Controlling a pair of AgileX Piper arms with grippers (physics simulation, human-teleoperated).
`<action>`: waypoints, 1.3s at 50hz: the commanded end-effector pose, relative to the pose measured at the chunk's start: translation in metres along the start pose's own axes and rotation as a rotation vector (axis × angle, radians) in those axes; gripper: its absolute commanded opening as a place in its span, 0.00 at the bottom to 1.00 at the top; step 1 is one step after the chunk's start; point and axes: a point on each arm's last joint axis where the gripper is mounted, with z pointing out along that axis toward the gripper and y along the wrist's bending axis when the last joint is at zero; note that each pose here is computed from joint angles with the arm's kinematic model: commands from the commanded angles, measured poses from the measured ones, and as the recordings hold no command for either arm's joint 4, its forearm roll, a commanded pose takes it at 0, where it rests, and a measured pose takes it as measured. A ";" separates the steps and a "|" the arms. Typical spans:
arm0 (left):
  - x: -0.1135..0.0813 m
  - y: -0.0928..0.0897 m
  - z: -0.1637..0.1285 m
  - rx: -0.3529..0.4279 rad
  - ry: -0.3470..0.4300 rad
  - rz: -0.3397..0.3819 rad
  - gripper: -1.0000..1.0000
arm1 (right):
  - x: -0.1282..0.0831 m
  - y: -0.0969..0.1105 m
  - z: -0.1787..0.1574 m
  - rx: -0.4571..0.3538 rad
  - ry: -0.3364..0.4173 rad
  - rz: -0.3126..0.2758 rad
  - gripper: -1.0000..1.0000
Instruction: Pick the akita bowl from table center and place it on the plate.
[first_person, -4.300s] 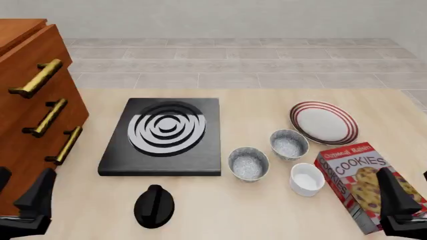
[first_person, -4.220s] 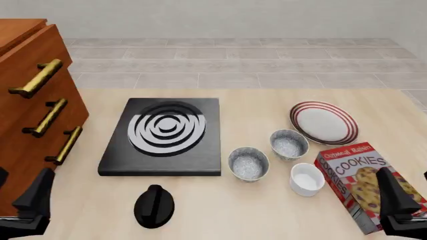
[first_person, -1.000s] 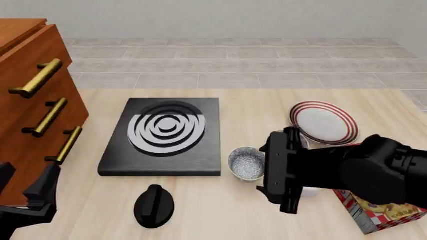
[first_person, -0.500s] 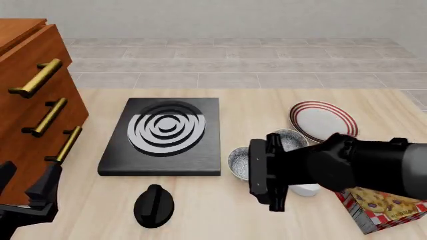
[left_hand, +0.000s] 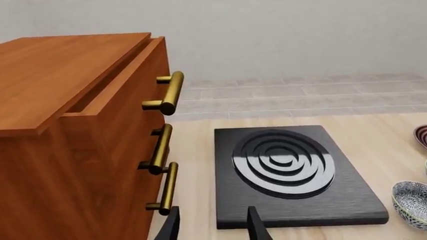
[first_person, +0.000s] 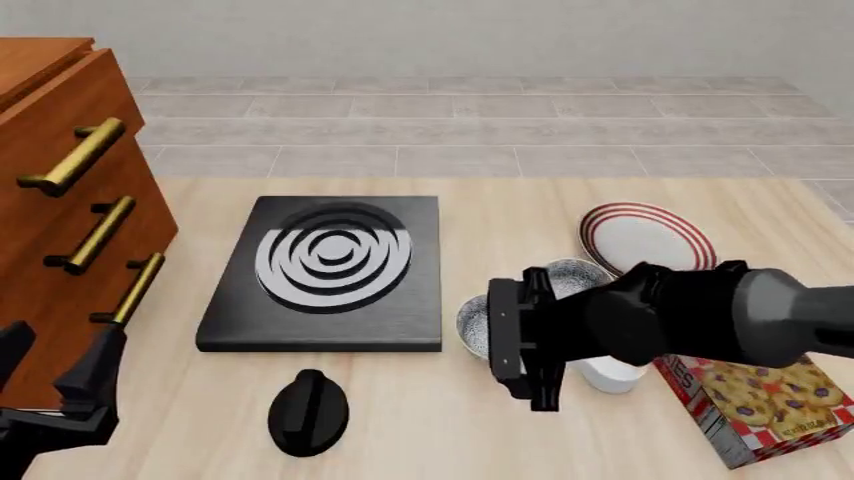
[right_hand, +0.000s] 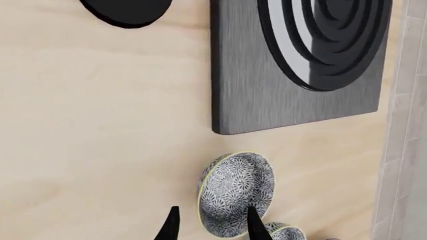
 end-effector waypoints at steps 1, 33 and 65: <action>0.000 0.000 0.001 0.000 0.001 0.004 1.00 | -0.004 0.000 0.010 -0.020 0.005 0.006 1.00; 0.000 0.000 0.000 -0.003 0.004 0.008 1.00 | 0.007 0.000 0.034 -0.041 0.037 0.048 1.00; 0.000 0.000 0.000 -0.001 0.006 0.009 1.00 | 0.013 0.003 0.033 -0.035 0.040 0.029 0.00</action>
